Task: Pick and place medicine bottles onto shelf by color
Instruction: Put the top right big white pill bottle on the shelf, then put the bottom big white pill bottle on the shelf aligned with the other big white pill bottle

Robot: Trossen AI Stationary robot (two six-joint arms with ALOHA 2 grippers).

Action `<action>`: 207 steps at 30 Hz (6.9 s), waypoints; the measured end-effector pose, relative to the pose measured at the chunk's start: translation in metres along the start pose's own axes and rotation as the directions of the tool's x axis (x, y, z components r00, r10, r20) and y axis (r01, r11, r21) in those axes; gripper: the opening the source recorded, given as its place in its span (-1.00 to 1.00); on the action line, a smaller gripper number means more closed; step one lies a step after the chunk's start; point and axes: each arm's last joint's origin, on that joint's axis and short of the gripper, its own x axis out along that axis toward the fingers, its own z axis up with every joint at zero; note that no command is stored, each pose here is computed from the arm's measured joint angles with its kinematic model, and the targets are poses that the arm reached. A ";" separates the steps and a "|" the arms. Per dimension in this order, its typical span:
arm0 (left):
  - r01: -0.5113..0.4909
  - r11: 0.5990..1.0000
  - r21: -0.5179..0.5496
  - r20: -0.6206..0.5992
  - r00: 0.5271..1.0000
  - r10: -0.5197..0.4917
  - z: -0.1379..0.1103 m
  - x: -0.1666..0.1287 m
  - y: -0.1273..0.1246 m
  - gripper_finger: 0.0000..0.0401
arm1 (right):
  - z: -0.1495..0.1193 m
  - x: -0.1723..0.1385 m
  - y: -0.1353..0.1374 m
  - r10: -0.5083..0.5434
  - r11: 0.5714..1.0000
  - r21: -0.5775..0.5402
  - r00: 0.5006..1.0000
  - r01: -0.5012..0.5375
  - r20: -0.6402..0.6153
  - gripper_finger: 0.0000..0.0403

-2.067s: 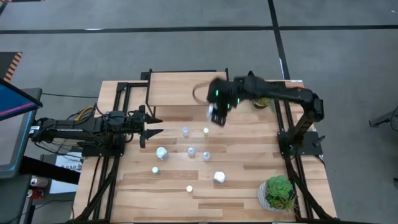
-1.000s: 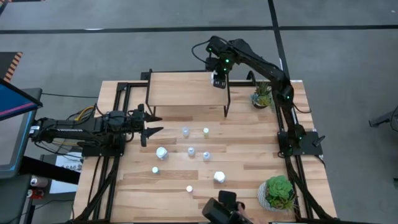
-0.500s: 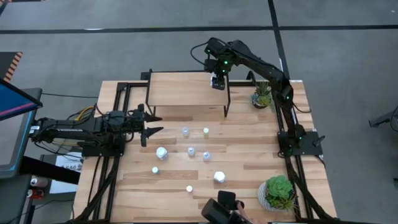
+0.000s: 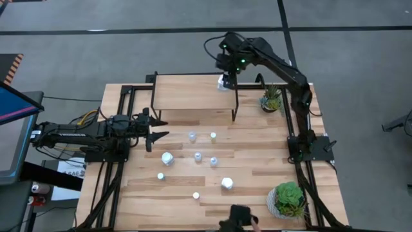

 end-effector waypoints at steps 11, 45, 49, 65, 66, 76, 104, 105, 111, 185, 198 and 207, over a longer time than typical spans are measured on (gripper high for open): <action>0.000 1.000 0.008 0.000 1.000 0.000 0.000 0.000 0.000 -0.02 | -0.024 -0.104 0.051 0.031 0.978 0.204 0.996 -0.046 0.080 0.23; 0.003 0.995 0.096 0.009 1.000 -0.004 0.001 0.000 0.000 -0.02 | -0.173 -0.030 0.382 0.474 0.867 0.204 0.878 -0.455 -0.058 0.24; 0.003 0.995 0.096 0.007 1.000 -0.004 0.001 0.000 0.000 -0.02 | -0.173 -0.001 0.403 0.455 0.884 0.180 0.883 -0.432 -0.114 0.24; 0.036 0.985 0.167 -0.002 0.999 -0.036 0.000 0.000 -0.001 -0.02 | -0.147 0.044 0.374 0.483 0.805 0.486 0.853 -0.342 -0.200 0.24; 0.041 0.986 0.163 -0.001 0.999 -0.042 0.000 0.000 -0.001 -0.02 | -0.146 0.045 0.372 0.485 0.797 0.500 0.852 -0.338 -0.197 0.24; 0.072 0.990 0.122 -0.008 0.997 -0.072 0.000 0.000 -0.002 -0.02 | -0.133 0.041 0.381 0.580 0.727 0.490 0.813 -0.481 -0.062 0.24; 0.071 0.989 0.131 -0.009 0.997 -0.070 0.000 0.000 -0.002 -0.02 | -0.134 0.047 0.375 0.432 0.840 0.378 0.901 -0.388 -0.036 0.24; 0.071 0.989 0.131 -0.009 0.997 -0.071 0.000 0.000 -0.002 -0.02 | -0.133 0.048 0.374 0.434 0.837 0.383 0.900 -0.391 -0.031 0.24; 0.070 0.989 0.131 -0.009 0.998 -0.070 0.000 0.000 -0.002 -0.02 | -0.122 0.048 0.370 0.478 0.775 0.450 0.878 -0.443 0.042 0.23; 0.058 0.974 0.219 -0.007 0.998 -0.058 0.000 0.000 -0.002 -0.02 | -0.097 0.005 0.435 0.143 0.875 0.482 0.975 -0.045 -0.170 0.35; 0.056 0.974 0.221 -0.006 0.998 -0.056 0.000 0.000 -0.002 -0.02 | -0.120 0.031 0.436 0.096 0.936 0.353 0.968 -0.007 -0.233 0.35; 0.056 0.974 0.221 -0.006 0.998 -0.056 0.000 0.000 -0.002 -0.02 | -0.124 0.053 0.431 0.180 0.945 0.314 0.944 -0.088 -0.278 0.35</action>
